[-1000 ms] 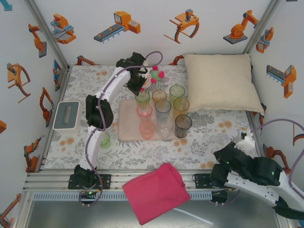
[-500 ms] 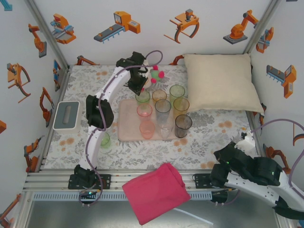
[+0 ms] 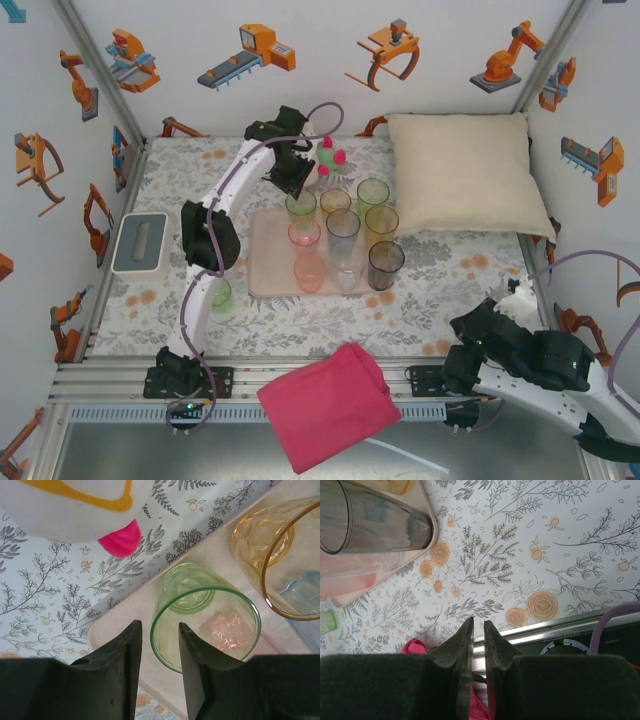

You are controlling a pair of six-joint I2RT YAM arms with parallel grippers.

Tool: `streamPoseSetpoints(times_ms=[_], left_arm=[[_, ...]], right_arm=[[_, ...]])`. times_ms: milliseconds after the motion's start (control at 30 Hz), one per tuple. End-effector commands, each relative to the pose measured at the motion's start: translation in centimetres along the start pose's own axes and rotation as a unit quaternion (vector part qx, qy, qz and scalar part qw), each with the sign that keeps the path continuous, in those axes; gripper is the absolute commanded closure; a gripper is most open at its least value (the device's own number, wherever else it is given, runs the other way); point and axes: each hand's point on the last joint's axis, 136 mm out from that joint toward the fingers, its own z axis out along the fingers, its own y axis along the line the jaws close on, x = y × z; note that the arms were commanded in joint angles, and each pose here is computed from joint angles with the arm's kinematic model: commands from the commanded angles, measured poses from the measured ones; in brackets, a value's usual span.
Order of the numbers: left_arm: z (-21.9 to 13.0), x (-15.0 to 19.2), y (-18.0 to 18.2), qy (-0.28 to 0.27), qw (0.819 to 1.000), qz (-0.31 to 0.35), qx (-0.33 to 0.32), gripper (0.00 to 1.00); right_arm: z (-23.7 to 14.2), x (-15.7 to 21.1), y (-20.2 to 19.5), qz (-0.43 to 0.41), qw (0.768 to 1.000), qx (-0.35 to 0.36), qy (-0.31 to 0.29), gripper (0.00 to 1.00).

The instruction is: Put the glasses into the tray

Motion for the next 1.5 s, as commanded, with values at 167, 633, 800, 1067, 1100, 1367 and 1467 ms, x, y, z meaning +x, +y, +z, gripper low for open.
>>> streamPoseSetpoints(times_ms=[167, 633, 800, 1067, 1100, 1367, 1467], left_arm=[[-3.1, 0.4, 0.8, -0.003, 1.000, -0.003, -0.018, 0.58], [-11.1, 1.5, 0.8, -0.031, 0.999, 0.007, -0.032, 0.38], [-15.1, 2.6, 0.0, -0.046, 0.998, 0.011, -0.028, 0.29], [-21.5, 6.6, -2.1, -0.059, 0.998, 0.032, -0.006, 0.15], [-22.0, 7.3, -2.4, -0.056, 0.998, 0.035, -0.003, 0.15], [-25.3, 15.2, -4.4, -0.045, 0.996, 0.079, 0.009, 0.12], [-25.4, 18.3, -4.2, -0.031, 0.996, 0.080, -0.008, 0.11]], right_arm=[[-0.2, -0.8, -0.3, 0.004, 1.000, 0.006, -0.020, 0.80], [-3.3, -3.5, 1.8, -0.071, 0.997, 0.032, -0.020, 0.69], [-3.8, -3.8, 4.0, -0.097, 0.995, 0.019, -0.008, 0.64], [-2.9, -2.1, 8.4, -0.140, 0.990, -0.013, 0.032, 0.57], [-2.7, -1.9, 8.9, -0.144, 0.989, -0.017, 0.035, 0.56], [-1.4, -0.6, 11.2, -0.150, 0.987, -0.040, 0.047, 0.55], [-1.1, -0.3, 11.7, -0.143, 0.987, -0.047, 0.049, 0.55]])
